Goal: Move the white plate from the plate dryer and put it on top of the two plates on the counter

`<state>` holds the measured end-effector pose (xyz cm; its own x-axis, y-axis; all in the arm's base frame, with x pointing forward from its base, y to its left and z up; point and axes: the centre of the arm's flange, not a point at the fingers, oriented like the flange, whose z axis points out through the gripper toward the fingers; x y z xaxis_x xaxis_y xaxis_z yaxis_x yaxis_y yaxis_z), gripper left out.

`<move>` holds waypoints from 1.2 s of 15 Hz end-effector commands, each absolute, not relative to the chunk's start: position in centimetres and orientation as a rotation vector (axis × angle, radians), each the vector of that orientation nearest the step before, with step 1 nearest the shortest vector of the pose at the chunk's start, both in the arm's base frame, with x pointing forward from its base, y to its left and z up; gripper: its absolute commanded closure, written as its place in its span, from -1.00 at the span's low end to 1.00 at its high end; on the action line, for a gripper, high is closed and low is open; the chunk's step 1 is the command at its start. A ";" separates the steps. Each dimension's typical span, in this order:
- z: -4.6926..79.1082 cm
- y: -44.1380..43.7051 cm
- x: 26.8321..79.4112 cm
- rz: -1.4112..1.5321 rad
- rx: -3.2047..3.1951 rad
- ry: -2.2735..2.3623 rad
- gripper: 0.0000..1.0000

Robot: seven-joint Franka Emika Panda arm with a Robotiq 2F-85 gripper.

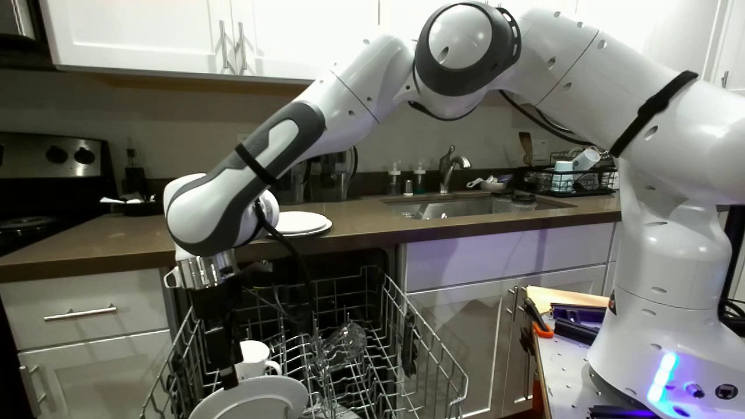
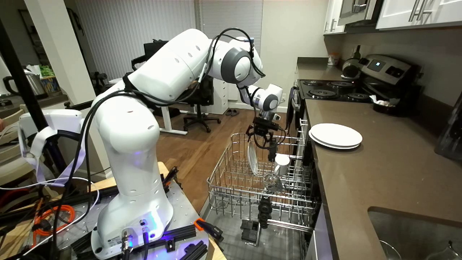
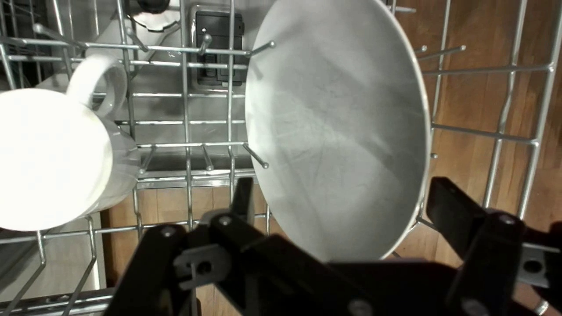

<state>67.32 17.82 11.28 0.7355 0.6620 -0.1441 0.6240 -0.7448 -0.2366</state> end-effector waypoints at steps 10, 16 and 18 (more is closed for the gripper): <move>10.1 17.6 68.7 0.435 -2.687 -1.041 -1.00; 9.3 17.7 68.7 0.453 -2.669 -1.048 -0.20; 9.3 17.8 68.7 0.454 -2.666 -1.047 0.06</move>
<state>67.81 18.04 9.36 0.7072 0.6767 -0.2049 0.6142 -0.7315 -0.2962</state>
